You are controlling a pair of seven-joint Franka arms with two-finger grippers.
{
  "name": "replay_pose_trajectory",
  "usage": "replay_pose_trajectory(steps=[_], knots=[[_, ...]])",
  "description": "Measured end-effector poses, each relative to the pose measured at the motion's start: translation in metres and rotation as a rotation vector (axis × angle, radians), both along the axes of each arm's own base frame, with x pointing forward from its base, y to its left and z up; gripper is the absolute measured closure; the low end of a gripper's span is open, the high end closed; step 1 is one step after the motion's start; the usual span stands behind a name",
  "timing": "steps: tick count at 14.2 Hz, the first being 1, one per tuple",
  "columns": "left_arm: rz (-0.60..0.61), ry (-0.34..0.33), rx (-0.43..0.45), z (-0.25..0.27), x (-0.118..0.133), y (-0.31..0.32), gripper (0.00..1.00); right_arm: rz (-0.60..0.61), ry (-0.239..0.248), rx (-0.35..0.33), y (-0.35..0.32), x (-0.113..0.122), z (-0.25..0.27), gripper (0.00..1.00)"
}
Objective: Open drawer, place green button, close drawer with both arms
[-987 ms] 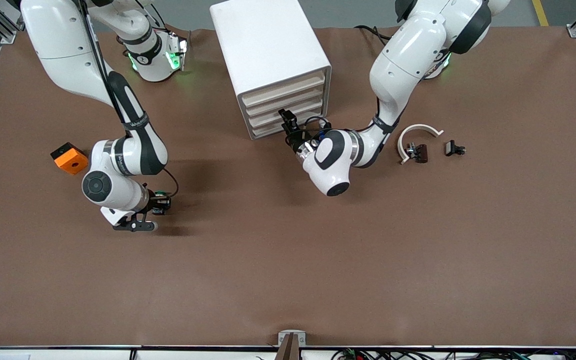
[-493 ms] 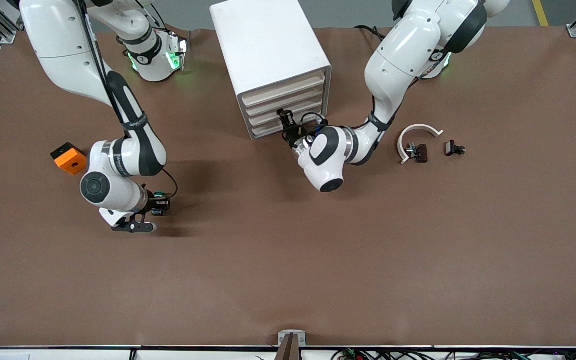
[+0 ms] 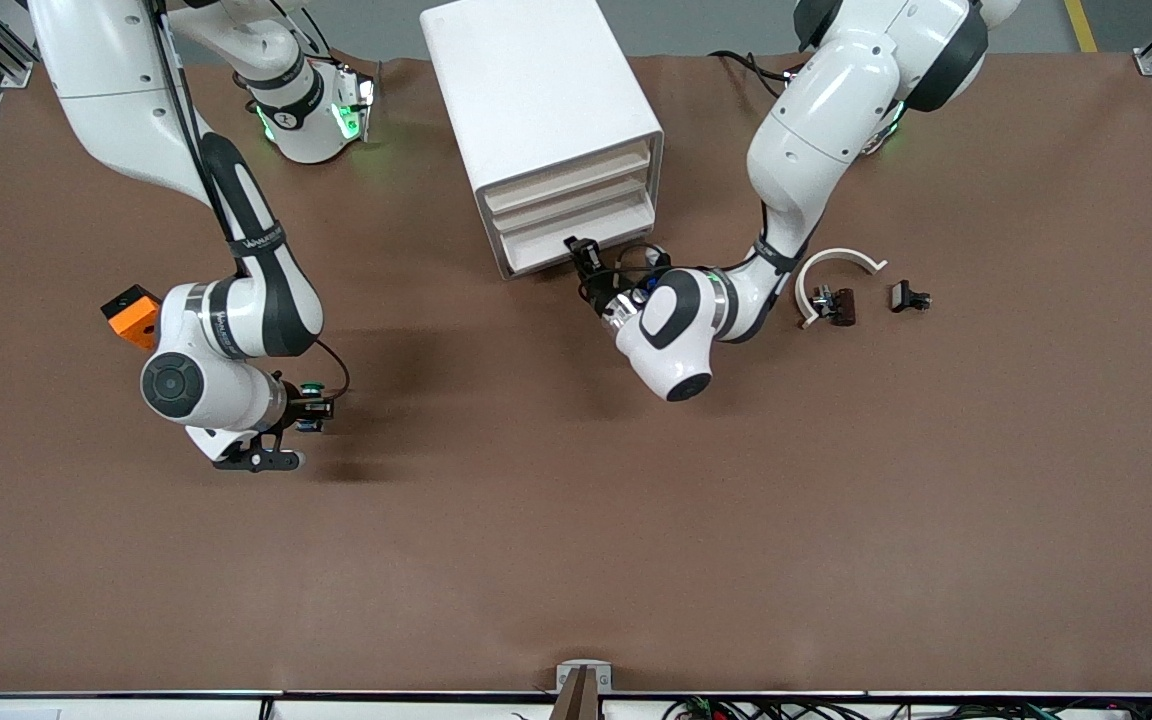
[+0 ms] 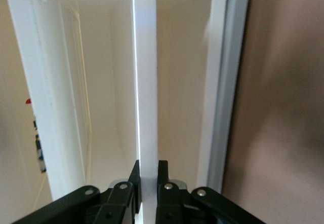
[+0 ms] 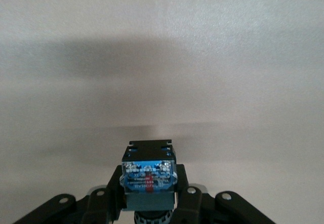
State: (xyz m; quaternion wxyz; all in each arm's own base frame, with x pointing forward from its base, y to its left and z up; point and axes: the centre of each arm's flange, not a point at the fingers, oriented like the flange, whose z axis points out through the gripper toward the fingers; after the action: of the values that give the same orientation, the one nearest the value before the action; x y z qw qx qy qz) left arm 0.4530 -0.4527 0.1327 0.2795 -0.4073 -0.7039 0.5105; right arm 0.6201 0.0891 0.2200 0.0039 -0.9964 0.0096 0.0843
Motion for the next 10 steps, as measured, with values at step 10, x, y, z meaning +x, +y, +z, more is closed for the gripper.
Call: replay_pose_trajectory(steps=[10], knots=[[0.103,-0.094,0.006,0.012,0.067,0.047,0.86,-0.09,0.118,-0.007,0.028,0.003,0.125,0.57]])
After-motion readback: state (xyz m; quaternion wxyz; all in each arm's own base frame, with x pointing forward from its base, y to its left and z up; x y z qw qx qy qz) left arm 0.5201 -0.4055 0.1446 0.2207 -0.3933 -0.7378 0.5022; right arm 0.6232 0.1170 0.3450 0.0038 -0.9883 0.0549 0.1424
